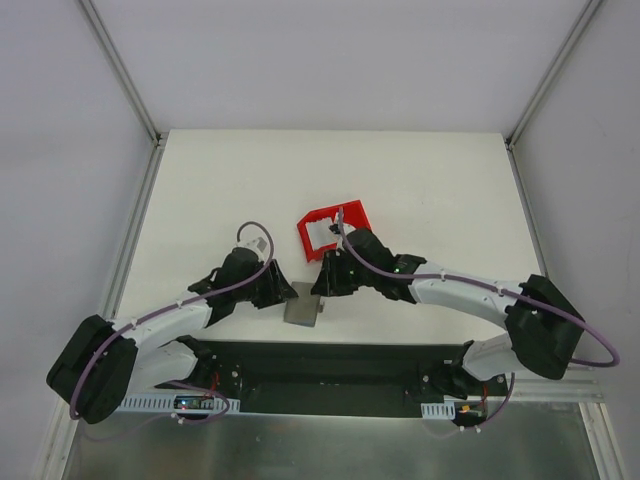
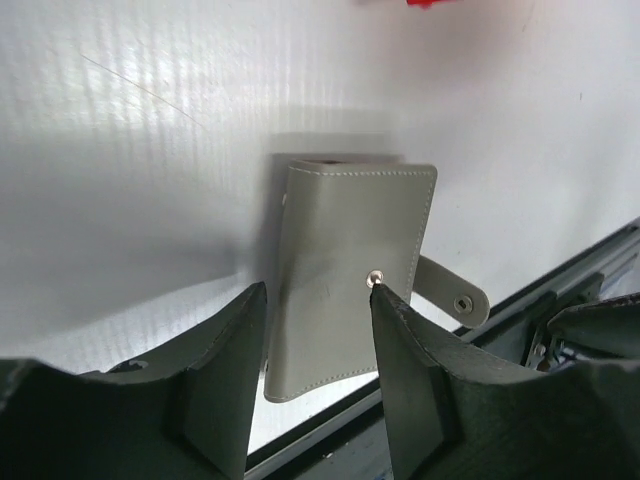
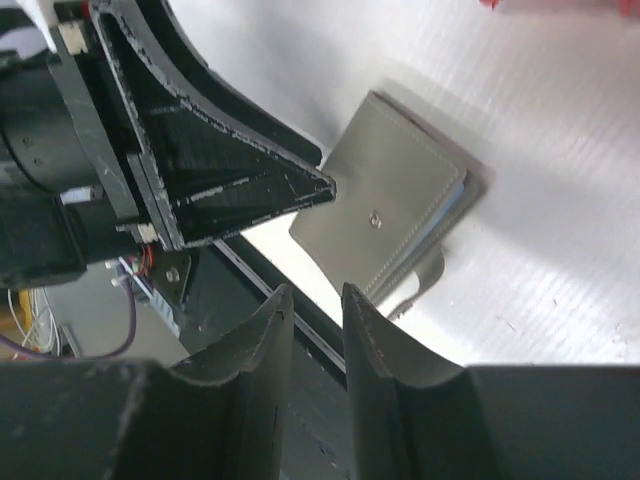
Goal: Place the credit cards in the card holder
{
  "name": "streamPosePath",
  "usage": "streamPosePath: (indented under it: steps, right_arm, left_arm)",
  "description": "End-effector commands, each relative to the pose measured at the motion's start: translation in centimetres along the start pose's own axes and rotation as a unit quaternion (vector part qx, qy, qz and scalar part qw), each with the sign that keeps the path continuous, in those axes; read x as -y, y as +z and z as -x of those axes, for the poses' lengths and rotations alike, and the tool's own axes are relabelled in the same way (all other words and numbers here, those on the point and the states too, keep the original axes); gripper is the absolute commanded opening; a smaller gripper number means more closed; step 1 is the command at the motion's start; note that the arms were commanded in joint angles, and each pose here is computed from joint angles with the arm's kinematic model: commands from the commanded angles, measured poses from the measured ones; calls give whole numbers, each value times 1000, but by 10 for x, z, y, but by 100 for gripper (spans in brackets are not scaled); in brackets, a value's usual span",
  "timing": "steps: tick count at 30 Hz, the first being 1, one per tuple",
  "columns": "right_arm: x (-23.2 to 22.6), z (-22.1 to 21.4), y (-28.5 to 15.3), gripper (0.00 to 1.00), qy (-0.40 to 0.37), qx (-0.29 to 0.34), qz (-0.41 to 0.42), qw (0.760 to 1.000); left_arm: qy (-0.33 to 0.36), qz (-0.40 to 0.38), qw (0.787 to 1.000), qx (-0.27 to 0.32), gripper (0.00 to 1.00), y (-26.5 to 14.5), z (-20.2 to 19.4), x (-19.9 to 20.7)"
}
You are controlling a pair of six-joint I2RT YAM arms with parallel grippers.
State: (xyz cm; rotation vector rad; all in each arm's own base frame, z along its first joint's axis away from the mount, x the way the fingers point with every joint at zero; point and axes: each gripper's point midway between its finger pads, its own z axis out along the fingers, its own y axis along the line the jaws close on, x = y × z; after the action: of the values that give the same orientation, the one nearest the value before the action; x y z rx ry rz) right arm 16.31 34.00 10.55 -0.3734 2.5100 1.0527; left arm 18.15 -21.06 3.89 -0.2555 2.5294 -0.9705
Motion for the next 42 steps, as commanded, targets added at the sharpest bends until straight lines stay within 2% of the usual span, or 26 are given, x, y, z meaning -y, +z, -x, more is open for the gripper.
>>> streamPosePath:
  steps: [1, 4, 8, 20, 29, 38, 42]
  right_arm:
    - [2, 15, 12, 27, 33, 8, -41, 999]
    - [10, 8, 23, 26, 47, -15, -57, 997]
    - [18, -11, 34, 18, 64, -53, -65, 994]
    - [63, -50, 33, 17, 79, -92, -128, 984]
    - [80, -48, 45, 18, 101, -72, -166, 978]
    - [95, -63, 53, 18, 138, -67, -173, 973]
    - [95, -63, 57, 18, 145, -58, -161, 975]
  left_arm:
    - [7, 32, 999, 31, 46, -9, 19, 3]
    - [29, 45, 998, 37, 52, -16, 24, 3]
    - [52, 55, 997, 35, 53, -21, 27, 5]
    - [108, 49, 993, 3, 55, -25, 28, 15]
    - [178, 43, 982, -40, 58, -21, 14, 27]
    - [257, 89, 960, -65, 61, -16, -4, 37]
    - [272, 125, 952, -71, 63, -10, -8, 31]
